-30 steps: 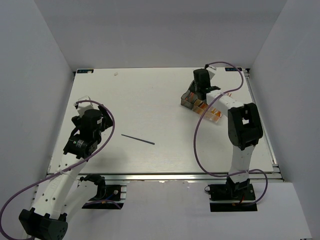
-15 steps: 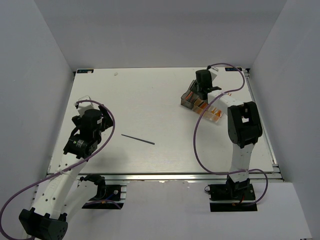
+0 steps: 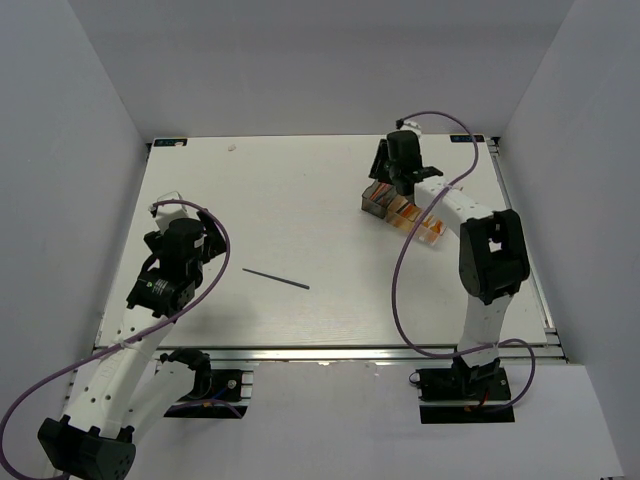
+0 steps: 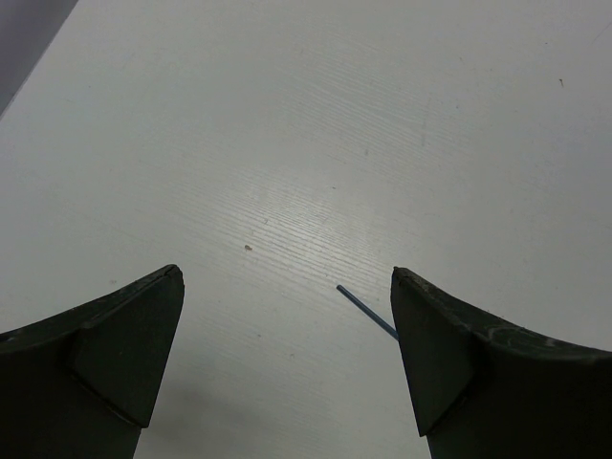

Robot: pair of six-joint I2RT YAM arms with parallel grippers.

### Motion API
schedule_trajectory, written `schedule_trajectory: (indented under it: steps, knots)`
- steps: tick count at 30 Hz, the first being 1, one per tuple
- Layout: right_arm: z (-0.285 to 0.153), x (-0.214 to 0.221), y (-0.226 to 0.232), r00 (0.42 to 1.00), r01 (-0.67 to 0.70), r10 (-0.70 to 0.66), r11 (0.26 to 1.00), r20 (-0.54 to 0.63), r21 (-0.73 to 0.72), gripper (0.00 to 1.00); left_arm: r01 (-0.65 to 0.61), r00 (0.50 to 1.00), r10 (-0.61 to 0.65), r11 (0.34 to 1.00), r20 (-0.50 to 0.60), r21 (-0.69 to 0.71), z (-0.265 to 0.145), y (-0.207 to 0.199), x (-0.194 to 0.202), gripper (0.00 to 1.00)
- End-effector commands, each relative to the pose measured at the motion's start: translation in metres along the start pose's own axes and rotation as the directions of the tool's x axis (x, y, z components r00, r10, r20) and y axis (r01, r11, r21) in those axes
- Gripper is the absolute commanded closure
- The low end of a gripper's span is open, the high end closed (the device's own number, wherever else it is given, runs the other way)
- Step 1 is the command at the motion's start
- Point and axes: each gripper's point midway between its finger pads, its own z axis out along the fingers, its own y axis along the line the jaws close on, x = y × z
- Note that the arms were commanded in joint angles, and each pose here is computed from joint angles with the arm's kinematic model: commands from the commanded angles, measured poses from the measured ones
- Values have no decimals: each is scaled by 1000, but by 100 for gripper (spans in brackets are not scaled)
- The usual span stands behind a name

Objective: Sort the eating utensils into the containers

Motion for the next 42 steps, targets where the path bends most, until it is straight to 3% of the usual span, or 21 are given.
schedule_trajectory:
  steps: [1,4,6,7,9,10,11,14,19,28,33,36,38,40,42]
  knots:
    - [-34,0,49,978,203,-209,957,-8,-207,52,3,1000,-3,1000,13,-3,0,1,-2,2]
    - [-63,32,85,928,331,-373,832,-8,-445,46,8,1000,-7,1000,17,-10,0,2,-4,2]
    - [-77,61,90,885,390,-465,773,-27,-501,40,7,1000,-7,1000,19,-13,0,3,-4,2]
    - [-87,81,103,835,457,-550,700,-6,-549,40,9,1000,-8,1000,21,-16,0,3,-4,2]
    - [-99,118,107,759,514,-651,620,-23,-593,41,13,1000,-13,1000,28,-27,-1,6,-6,2]
    - [-111,143,121,691,565,-723,535,6,-628,41,19,999,-18,999,32,-32,-2,7,-7,2]
    - [-115,163,122,649,575,-761,505,-18,-644,42,22,999,-20,999,38,-46,-2,9,-8,2]
    - [-129,205,142,550,601,-835,410,-18,-686,47,51,997,-46,996,68,-72,-7,17,-15,2]
    - [-142,243,180,461,619,-887,294,34,-728,49,86,990,-77,994,116,-68,-15,22,-23,2]
    - [-136,292,187,296,639,-955,198,1,-744,52,61,995,-56,997,85,-57,-10,16,-18,2]
    - [-128,310,159,192,688,-979,181,-64,-703,65,56,995,-52,997,81,-47,-10,15,-17,2]
    - [-135,322,148,151,681,-986,159,-76,-715,68,55,996,-52,998,79,-40,-10,14,-16,2]
    - [-140,327,148,154,672,-985,158,-72,-724,68,55,996,-52,998,78,-39,-10,13,-16,2]
    - [-141,333,145,150,660,-986,154,-72,-736,76,53,996,-50,998,77,-38,-10,13,-16,2]
    - [-146,346,145,145,600,-987,140,-65,-787,91,53,996,-50,998,76,-36,-10,13,-16,2]
